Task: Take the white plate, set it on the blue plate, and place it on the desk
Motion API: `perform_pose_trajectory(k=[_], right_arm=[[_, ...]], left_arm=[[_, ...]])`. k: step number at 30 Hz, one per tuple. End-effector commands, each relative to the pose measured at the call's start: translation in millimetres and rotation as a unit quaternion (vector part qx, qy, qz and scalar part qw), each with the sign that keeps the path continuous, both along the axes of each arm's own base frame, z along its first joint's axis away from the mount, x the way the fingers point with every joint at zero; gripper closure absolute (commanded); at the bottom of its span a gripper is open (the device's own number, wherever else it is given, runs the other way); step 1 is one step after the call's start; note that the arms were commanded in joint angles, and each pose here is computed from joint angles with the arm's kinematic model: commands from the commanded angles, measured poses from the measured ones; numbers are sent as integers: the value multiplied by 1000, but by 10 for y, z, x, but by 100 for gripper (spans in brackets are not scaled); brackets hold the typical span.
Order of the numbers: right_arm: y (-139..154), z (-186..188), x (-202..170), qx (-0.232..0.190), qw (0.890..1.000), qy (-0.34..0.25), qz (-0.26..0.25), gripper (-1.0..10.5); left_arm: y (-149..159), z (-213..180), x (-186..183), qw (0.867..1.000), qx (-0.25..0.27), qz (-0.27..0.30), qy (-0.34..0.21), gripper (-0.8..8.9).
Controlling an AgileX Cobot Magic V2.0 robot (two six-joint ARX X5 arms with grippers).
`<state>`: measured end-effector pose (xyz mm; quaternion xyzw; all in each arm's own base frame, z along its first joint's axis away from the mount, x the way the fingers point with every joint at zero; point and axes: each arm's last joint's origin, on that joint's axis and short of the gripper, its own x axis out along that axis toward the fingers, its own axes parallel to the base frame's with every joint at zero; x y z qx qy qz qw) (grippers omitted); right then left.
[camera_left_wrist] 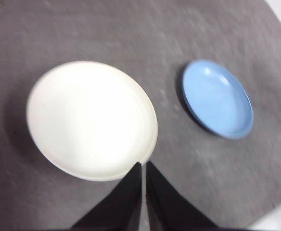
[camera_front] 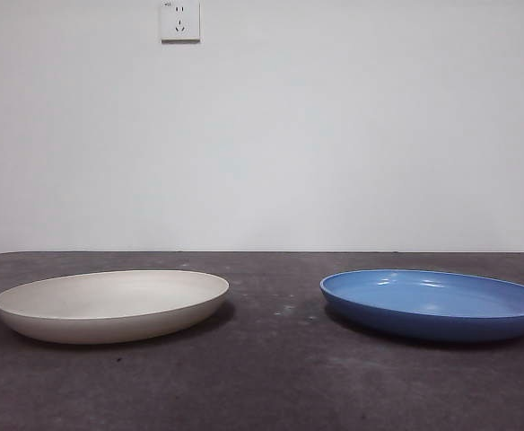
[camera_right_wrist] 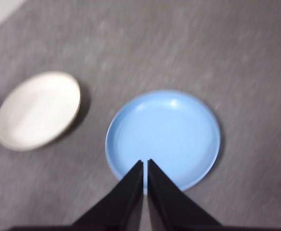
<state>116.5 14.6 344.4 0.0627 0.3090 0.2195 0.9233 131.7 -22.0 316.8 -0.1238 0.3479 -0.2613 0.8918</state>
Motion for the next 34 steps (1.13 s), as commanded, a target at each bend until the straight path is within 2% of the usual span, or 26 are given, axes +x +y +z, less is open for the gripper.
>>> perform_pose_trajectory(k=[1,6,12,13,17,18,20,27,34], right_arm=[[44,-8,47,-16,999,20,35,939],[122,-109,85,-30,994,75,75,939],[160,-121,90,-31,992,81,88,933],[160,-120,89,-31,992,81,88,909],[160,-121,90,-29,993,83,85,605],[159,-121,90,-30,993,84,82,571],[159,-120,91,-30,993,83,82,563],[159,-119,92,-26,993,85,78,563],[159,-118,91,-25,993,85,77,563]], left_arm=[[-41,77,-6,999,21,-39,-13,799],[-86,69,-20,998,24,-59,-9,798],[-89,68,-21,998,24,-60,-8,770],[-89,68,-21,998,24,-60,-8,740],[-89,68,-20,998,22,-57,-6,430],[-89,69,-19,998,22,-57,-6,381],[-90,69,-17,998,22,-57,-7,343],[-88,70,35,999,20,-36,-4,344],[-84,21,228,999,51,9,7,345]])
